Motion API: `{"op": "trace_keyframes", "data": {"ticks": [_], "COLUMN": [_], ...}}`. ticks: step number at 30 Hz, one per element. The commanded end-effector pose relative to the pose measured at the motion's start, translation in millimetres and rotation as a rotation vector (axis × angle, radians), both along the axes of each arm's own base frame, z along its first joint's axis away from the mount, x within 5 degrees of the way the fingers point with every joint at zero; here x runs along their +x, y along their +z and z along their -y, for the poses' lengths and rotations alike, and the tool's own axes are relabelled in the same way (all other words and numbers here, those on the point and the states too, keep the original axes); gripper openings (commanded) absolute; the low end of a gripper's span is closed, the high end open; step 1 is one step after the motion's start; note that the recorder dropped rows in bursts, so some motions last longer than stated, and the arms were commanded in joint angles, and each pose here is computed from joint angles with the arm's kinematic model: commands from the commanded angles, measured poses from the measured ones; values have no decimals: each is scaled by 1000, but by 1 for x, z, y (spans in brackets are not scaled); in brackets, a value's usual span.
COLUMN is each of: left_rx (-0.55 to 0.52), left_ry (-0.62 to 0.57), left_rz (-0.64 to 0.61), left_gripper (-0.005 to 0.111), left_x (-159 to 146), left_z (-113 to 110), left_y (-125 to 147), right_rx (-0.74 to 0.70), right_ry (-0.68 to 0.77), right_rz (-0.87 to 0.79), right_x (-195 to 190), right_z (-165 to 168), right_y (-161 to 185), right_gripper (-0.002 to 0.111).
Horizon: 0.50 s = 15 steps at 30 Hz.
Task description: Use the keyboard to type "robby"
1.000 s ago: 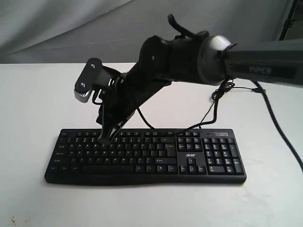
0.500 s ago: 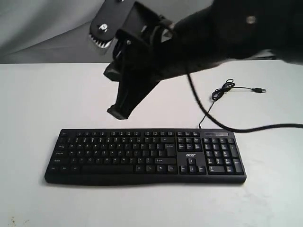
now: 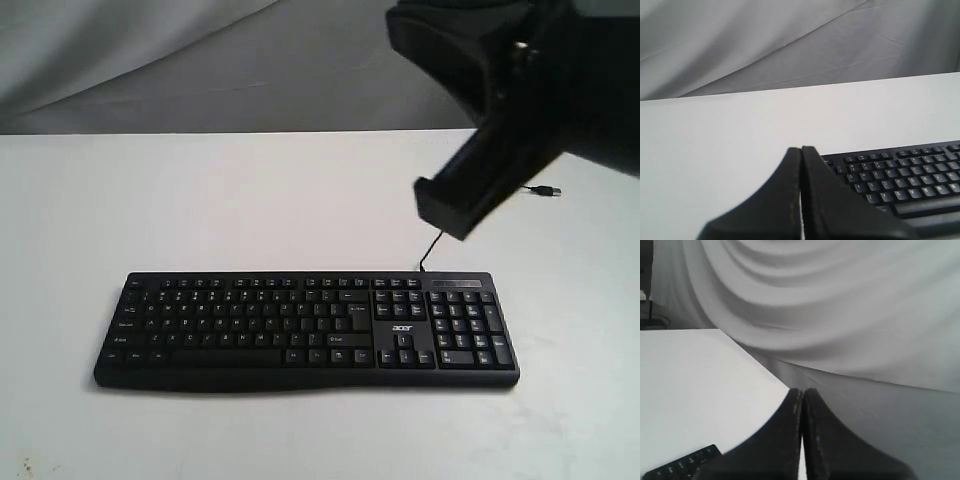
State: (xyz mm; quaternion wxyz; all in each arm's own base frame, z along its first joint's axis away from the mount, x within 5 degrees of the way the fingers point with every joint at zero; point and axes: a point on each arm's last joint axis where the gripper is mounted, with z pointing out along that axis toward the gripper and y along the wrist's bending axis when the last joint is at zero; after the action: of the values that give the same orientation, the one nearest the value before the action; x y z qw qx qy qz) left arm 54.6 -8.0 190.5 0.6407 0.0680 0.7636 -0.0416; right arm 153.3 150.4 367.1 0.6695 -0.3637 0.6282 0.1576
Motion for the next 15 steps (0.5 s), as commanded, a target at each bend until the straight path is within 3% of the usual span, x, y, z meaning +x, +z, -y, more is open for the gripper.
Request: {"op": "trace_keyframes", "data": {"ticks": [1, 15], "left_rx": [1, 1], "left_ry": [-6, -6], "left_rz": [5, 5], "left_gripper": [0, 0], "left_x": [0, 0], "left_z": [0, 0], "left_y": [-1, -1], "right_rx": [102, 255], "right_ry": [-23, -82], "right_rz": [-88, 51], "right_x": [-14, -34], "right_z": [16, 46], "right_y": [-13, 11], "right_gripper": [0, 0]}}
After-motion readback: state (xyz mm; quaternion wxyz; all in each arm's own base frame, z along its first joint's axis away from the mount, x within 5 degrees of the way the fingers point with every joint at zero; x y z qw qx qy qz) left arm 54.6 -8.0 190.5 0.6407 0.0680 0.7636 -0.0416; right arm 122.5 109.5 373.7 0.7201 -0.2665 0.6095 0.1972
